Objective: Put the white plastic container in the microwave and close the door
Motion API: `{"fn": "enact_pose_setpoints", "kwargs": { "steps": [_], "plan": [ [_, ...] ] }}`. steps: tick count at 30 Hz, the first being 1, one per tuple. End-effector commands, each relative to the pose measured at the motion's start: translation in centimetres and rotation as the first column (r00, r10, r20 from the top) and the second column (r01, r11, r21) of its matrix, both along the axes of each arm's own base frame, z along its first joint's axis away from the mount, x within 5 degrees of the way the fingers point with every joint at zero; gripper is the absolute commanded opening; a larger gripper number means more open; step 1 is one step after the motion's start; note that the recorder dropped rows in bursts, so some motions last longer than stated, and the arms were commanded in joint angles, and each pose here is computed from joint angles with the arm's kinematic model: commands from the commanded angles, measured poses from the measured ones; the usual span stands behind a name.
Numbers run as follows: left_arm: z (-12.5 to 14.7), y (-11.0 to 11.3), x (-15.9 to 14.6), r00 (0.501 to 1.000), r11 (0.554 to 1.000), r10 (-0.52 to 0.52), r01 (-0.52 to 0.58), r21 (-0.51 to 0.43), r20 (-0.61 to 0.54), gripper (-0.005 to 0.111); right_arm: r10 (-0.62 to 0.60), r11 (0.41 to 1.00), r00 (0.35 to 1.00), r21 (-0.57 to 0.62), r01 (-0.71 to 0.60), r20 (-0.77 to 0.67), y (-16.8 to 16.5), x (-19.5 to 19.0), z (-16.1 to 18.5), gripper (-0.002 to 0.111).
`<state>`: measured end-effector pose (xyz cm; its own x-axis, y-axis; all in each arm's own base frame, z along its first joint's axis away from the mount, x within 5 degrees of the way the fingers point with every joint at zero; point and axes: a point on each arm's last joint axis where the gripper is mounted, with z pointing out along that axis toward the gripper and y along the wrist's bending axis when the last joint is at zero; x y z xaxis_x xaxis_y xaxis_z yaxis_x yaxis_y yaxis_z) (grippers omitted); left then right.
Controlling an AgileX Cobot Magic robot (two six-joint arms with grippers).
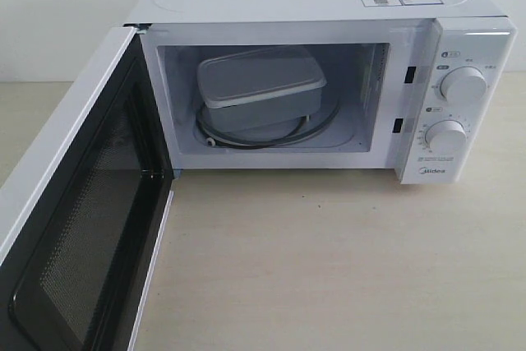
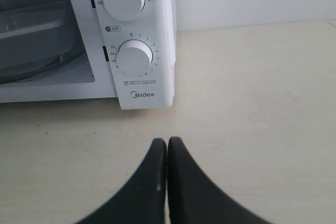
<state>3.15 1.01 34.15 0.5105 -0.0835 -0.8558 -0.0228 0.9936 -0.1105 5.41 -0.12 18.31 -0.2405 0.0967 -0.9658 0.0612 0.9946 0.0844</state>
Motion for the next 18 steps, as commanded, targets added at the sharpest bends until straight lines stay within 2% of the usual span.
{"fn": "enact_pose_setpoints", "kwargs": {
  "steps": [1, 3, 6, 7, 11, 15, 18],
  "plan": [
    [2.9, -2.9, 2.7, 0.917, 0.952, -0.225, 0.278, 0.125, -0.331, 0.004, -0.002, 1.0, 1.0, -0.006, 0.002, 0.01, 0.0, 0.0, 0.1, 0.0],
    [3.5, -4.1, 4.4, 0.824, 0.907, -0.324, 0.41, 0.093, -0.465, 0.004, 0.002, 1.0, 1.0, -0.006, -0.002, 0.01, 0.0, 0.0, 0.1, 0.0],
    [3.1, -5.2, 6.8, 0.686, 0.853, -0.392, 0.52, 0.037, -0.612, 0.004, 0.033, 0.999, 0.999, -0.006, -0.033, 0.01, 0.2, 0.0, 0.1, 0.0],
    [2.7, -5.4, 7.5, 0.655, 0.846, -0.397, 0.533, 0.02, -0.642, 0.004, 0.044, 0.999, 0.999, -0.006, -0.044, 0.01, 0.2, 0.0, 0.1, 0.0],
    [1.3, -5.4, 10.5, 0.588, 0.855, -0.381, 0.518, -0.03, -0.713, 0.004, 0.082, 0.997, 0.997, -0.006, -0.082, 0.01, 0.4, 0.0, 0.1, 0.0],
    [0.6, -5.1, 12.7, 0.588, 0.883, -0.351, 0.467, -0.048, -0.728, 0.004, 0.087, 0.996, 0.996, -0.006, -0.087, 0.01, 0.5, 0.0, 0.1, 0.0],
    [-0.4, -5.4, 13.6, 0.526, 0.871, -0.362, 0.485, -0.079, -0.769, 0.004, 0.087, 0.996, 0.996, -0.006, -0.087, 0.01, 0.5, 0.0, 0.1, 0.0]
  ]
}}
